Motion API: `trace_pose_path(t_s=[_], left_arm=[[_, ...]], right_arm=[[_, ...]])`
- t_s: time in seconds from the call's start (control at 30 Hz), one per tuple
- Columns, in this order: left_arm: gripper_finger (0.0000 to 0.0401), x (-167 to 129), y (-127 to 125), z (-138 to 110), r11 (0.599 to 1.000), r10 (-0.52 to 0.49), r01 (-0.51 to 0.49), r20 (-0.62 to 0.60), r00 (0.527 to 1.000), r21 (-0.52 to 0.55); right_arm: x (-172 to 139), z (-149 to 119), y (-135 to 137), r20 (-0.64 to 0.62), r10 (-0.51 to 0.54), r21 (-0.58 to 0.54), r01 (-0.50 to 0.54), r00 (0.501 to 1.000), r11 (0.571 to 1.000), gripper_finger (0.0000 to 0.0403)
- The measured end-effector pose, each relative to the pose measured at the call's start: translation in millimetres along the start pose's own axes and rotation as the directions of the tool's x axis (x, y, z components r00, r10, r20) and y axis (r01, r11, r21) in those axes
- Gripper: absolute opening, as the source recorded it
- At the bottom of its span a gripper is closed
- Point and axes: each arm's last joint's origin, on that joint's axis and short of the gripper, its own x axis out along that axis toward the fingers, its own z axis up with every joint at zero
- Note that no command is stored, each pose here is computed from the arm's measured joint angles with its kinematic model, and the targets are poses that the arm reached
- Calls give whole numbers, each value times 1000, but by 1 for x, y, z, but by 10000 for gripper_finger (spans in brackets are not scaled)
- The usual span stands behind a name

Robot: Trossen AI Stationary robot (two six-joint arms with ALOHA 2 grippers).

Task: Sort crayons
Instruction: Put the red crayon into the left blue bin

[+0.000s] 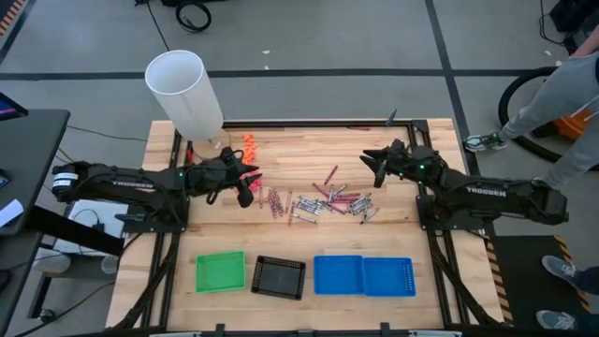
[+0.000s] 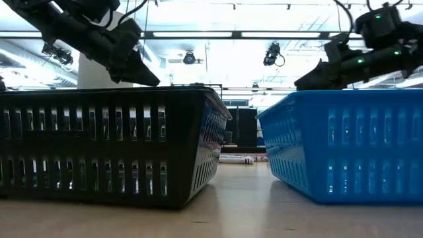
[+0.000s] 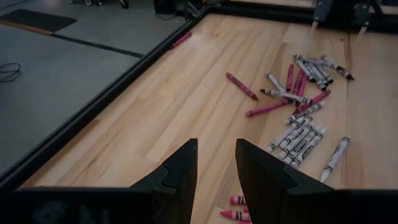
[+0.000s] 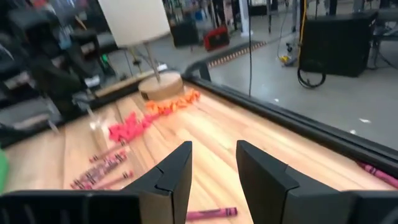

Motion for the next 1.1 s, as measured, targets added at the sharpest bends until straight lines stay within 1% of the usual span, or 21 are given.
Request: trace_pose_path(t_s=[0.1,0.27,0.6,0.73,0.8,0.9,1.1], left_arm=[[118,1,0,1,1000,-1,1,-4,1000,1],[118,1,0,1,1000,-1,1,-4,1000,1],[118,1,0,0,1000,0,0,-16,1000,2],[118,1,0,0,1000,0,0,-17,1000,2],[118,1,0,0,1000,0,0,-17,1000,5],[118,1,0,-1,1000,0,0,-21,1000,6],[118,1,0,-1,1000,0,0,-23,1000,7]], right_arm=[[11,1,5,-69,-3,-27,1,998,1000,135],[34,3,15,-180,-5,-108,-15,984,994,135],[78,4,24,-315,-21,-235,-56,949,970,135],[97,0,26,-408,-25,-278,-99,913,955,135],[107,-2,26,-464,-30,-305,-128,885,944,135],[119,-4,27,-536,-45,-350,-173,843,921,135],[139,-12,27,-629,-74,-423,-261,774,868,135]])
